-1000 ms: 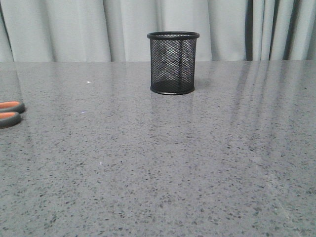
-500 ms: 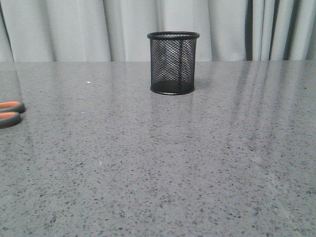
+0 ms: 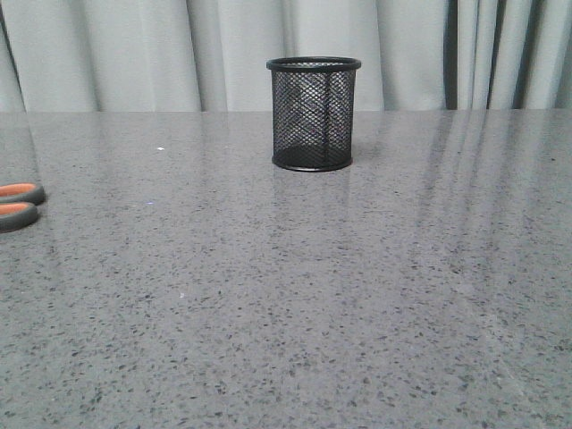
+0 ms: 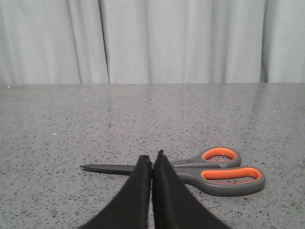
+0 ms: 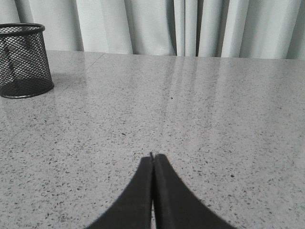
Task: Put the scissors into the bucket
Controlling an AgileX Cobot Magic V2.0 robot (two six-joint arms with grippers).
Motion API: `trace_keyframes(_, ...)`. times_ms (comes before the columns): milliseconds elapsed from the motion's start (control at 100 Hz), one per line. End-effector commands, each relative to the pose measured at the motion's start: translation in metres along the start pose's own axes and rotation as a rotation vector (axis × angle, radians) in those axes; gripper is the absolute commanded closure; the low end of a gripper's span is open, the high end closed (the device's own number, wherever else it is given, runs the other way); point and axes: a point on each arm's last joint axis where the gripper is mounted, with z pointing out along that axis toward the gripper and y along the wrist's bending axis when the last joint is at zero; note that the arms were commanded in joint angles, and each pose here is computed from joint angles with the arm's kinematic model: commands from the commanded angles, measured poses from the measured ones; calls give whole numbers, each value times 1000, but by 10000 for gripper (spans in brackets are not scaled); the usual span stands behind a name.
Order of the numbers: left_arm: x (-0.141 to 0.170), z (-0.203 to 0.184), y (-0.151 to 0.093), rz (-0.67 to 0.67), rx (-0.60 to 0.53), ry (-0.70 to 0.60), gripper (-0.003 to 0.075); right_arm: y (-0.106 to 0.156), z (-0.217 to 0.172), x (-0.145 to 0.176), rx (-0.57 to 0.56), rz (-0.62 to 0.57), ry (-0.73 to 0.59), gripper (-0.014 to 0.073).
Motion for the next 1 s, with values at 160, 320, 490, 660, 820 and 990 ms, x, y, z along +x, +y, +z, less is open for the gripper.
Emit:
trace_keyframes(160, 1, -1, 1, -73, -6, -75, 741, -1, -2, -7, 9, 55, -125, 660)
trace_keyframes(320, 1, -1, 1, -250, 3, -76, 741, -2, -2, -12, 3, 219, -188, 660)
trace_keyframes(490, 0, -1, 1, -514, 15, -86, 741, -4, -3, -15, -2, 449, -227, 660)
trace_keyframes(660, -4, -2, 0, -723, 30, -95, 741, -5, -4, -18, -15, 655, -234, 659)
trace_keyframes(820, -30, -7, 0, -731, 61, -167, 741, -3, -10, -39, -55, 658, -265, 659)
trace_keyframes(990, -78, -19, -6, -555, 122, -214, 741, 5, -14, -66, -124, 544, -162, 644)
